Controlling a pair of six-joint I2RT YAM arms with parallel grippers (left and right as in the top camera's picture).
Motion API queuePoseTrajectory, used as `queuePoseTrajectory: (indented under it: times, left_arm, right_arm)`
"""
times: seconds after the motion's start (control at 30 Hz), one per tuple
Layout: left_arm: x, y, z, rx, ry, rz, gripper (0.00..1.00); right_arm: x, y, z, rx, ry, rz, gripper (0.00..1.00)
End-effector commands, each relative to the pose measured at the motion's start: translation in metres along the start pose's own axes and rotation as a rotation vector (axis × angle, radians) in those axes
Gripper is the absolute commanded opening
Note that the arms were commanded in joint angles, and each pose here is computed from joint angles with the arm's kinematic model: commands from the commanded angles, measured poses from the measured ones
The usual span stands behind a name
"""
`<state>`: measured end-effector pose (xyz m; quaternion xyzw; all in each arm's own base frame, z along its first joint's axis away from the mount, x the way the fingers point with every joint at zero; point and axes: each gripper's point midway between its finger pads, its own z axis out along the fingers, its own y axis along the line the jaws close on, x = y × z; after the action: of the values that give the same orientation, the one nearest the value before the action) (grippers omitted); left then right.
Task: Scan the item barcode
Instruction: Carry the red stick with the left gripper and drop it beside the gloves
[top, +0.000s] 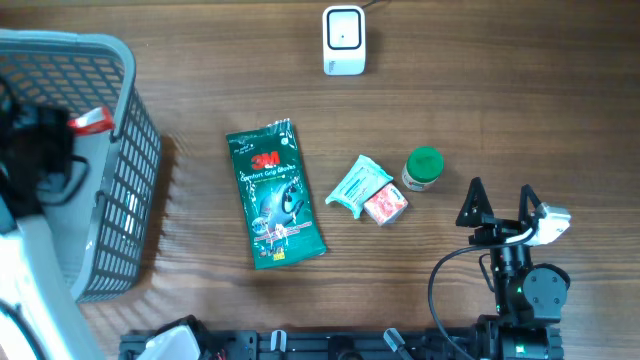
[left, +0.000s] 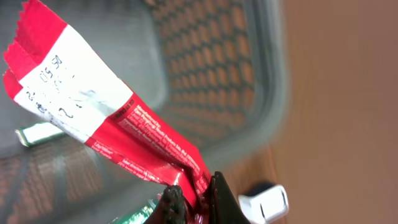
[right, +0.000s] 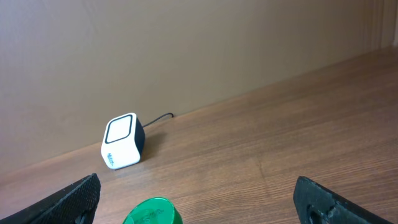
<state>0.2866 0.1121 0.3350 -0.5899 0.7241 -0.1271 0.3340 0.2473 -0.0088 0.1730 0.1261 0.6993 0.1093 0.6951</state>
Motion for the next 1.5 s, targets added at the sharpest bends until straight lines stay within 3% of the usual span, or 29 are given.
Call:
queuePoseTrajectory:
  times: [0.0, 0.13, 0.33, 0.57, 0.7, 0.8, 0.9, 0.97, 1.0, 1.03, 1.2, 1.27, 1.33, 1.47]
  left_arm:
    - [0.063, -0.032, -0.019, 0.114, 0.114, 0.196, 0.04]
    - [0.137, -0.039, -0.004, 0.103, 0.241, 0.402, 0.04]
    - [0.255, -0.007, 0.055, -0.025, 0.373, 0.767, 0.04]
    - [0.372, 0.036, 0.123, 0.023, 0.533, 1.499, 0.04]
    - [0.411, 0.061, 0.150, 0.019, 0.624, 1.672, 0.04]
    - [0.426, 0.078, 0.171, -0.026, 0.656, 1.692, 0.04]
    - [0.427, 0.084, 0.176, -0.044, 0.664, 1.695, 0.04]
    - [0.423, 0.078, 0.169, -0.040, 0.656, 1.697, 0.51]
    - [0.419, 0.071, 0.162, -0.035, 0.646, 1.697, 0.88]
    - [0.412, 0.057, 0.150, -0.023, 0.620, 1.696, 1.00]
    - [0.370, -0.020, 0.086, 0.101, 0.427, 1.655, 1.00]
    - [0.342, -0.055, 0.055, 0.173, 0.293, 1.561, 1.00]
    - [0.301, -0.079, 0.031, 0.200, 0.145, 1.388, 1.00]
    - [0.193, -0.093, -0.002, 0.187, -0.064, 0.856, 1.00]
  right_arm:
    - [-0.001, 0.000, 0.000, 0.002, -0.005, -0.017, 1.00]
    - [-0.001, 0.000, 0.000, 0.002, -0.005, -0.017, 1.00]
    - [-0.001, 0.000, 0.000, 0.002, -0.005, -0.017, 1.00]
    - [-0.001, 0.000, 0.000, 0.002, -0.005, -0.017, 1.00]
    - [-0.001, 0.000, 0.000, 0.002, -0.005, -0.017, 1.00]
    - [-0.001, 0.000, 0.000, 0.002, -0.005, -0.017, 1.00]
    - [-0.001, 0.000, 0.000, 0.002, -0.005, -0.017, 1.00]
    - [-0.001, 0.000, 0.000, 0.002, -0.005, -0.017, 1.00]
    - [-0.001, 0.000, 0.000, 0.002, -0.005, -0.017, 1.00]
    - [-0.001, 0.000, 0.000, 0.002, -0.005, -0.017, 1.00]
    - [-0.001, 0.000, 0.000, 0.002, -0.005, -0.017, 1.00]
    - [-0.001, 0.000, 0.000, 0.002, -0.005, -0.017, 1.00]
    - [-0.001, 0.000, 0.000, 0.002, -0.005, -0.017, 0.99]
    - [-0.001, 0.000, 0.000, 0.002, -0.005, -0.017, 1.00]
